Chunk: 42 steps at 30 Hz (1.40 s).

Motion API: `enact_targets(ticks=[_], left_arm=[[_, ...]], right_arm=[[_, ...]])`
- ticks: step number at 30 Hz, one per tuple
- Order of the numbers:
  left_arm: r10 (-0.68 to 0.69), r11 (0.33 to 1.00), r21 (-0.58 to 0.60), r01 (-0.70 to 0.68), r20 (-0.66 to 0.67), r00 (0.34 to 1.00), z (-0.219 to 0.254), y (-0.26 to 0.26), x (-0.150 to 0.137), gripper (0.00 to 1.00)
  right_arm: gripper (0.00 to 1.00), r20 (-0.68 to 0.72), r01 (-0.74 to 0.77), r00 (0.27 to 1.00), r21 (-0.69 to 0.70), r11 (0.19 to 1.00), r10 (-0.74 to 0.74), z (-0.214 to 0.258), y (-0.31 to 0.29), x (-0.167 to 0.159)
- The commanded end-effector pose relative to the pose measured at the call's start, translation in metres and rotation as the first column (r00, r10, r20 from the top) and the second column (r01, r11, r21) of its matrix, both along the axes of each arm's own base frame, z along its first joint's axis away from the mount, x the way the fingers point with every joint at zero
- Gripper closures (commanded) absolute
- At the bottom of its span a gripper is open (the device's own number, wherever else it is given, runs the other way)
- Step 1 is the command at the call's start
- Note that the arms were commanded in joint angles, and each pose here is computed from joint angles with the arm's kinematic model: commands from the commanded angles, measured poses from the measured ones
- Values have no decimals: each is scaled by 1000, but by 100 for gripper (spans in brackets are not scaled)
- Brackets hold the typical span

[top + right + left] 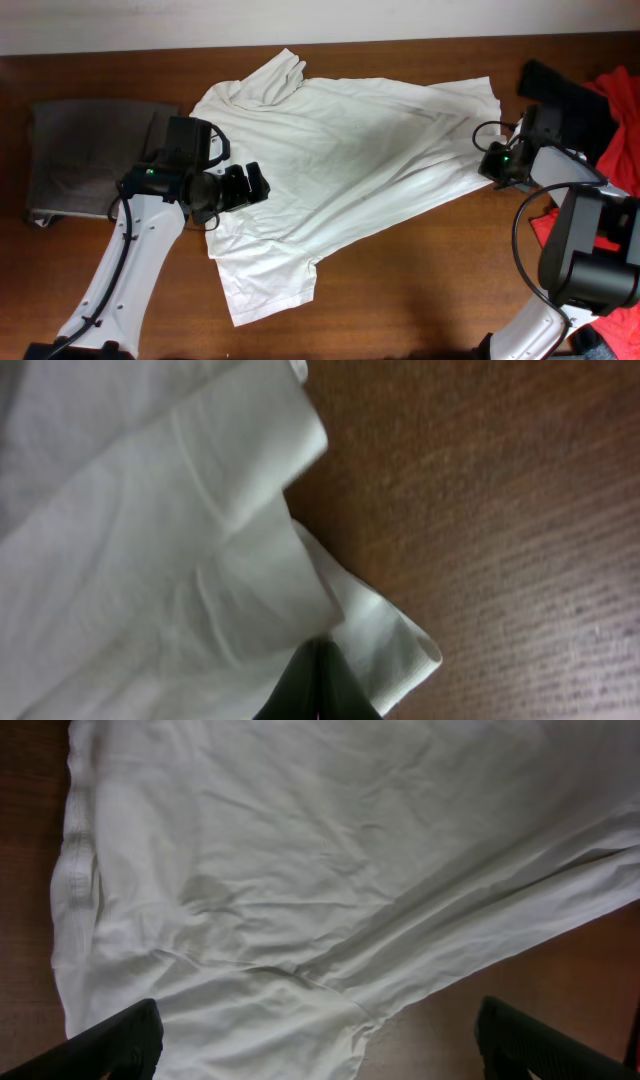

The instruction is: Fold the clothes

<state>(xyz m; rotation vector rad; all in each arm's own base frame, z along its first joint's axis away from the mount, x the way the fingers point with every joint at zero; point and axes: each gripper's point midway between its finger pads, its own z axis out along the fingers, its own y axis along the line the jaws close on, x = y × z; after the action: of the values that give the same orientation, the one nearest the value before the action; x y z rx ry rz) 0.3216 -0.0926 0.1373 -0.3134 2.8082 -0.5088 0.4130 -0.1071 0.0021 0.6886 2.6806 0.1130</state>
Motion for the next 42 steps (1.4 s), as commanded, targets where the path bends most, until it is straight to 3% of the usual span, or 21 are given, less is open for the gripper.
enact_targets(ticks=[1, 5, 10, 14, 20, 27, 32, 37, 42], left_arm=[[-2, 1000, 7, 2, 4, 1000, 0, 1, 1, 1], [-2, 1000, 7, 2, 4, 1000, 0, 1, 1, 1], [-2, 1000, 7, 2, 4, 1000, 0, 1, 1, 1], [-2, 1000, 7, 2, 4, 1000, 0, 1, 1, 1], [-2, 1000, 7, 2, 4, 1000, 0, 1, 1, 1], [-2, 1000, 7, 2, 4, 1000, 0, 1, 1, 1], [-2, 1000, 7, 2, 4, 1000, 0, 1, 1, 1], [-2, 1000, 7, 2, 4, 1000, 0, 1, 1, 1], [-2, 1000, 7, 2, 4, 1000, 0, 1, 1, 1]], right_arm=[[96, -34, 1, 999, -10, 1000, -1, -16, -1, -4], [96, -105, 10, 994, -19, 1000, -12, -22, -2, -19], [96, -315, 52, 946, -83, 995, -76, -29, -18, -73], [96, -490, 159, 852, -90, 983, -183, -28, -26, -127], [96, -641, 308, 711, -87, 947, -290, -18, -29, -181], [96, -727, 343, 618, -91, 935, -298, -7, -21, -208], [96, -737, 359, 545, -225, 906, -399, 8, -28, -223], [96, -646, 396, 631, -209, 894, -430, 34, -29, -209], [96, -478, 323, 819, -71, 944, -316, 85, -15, -175]])
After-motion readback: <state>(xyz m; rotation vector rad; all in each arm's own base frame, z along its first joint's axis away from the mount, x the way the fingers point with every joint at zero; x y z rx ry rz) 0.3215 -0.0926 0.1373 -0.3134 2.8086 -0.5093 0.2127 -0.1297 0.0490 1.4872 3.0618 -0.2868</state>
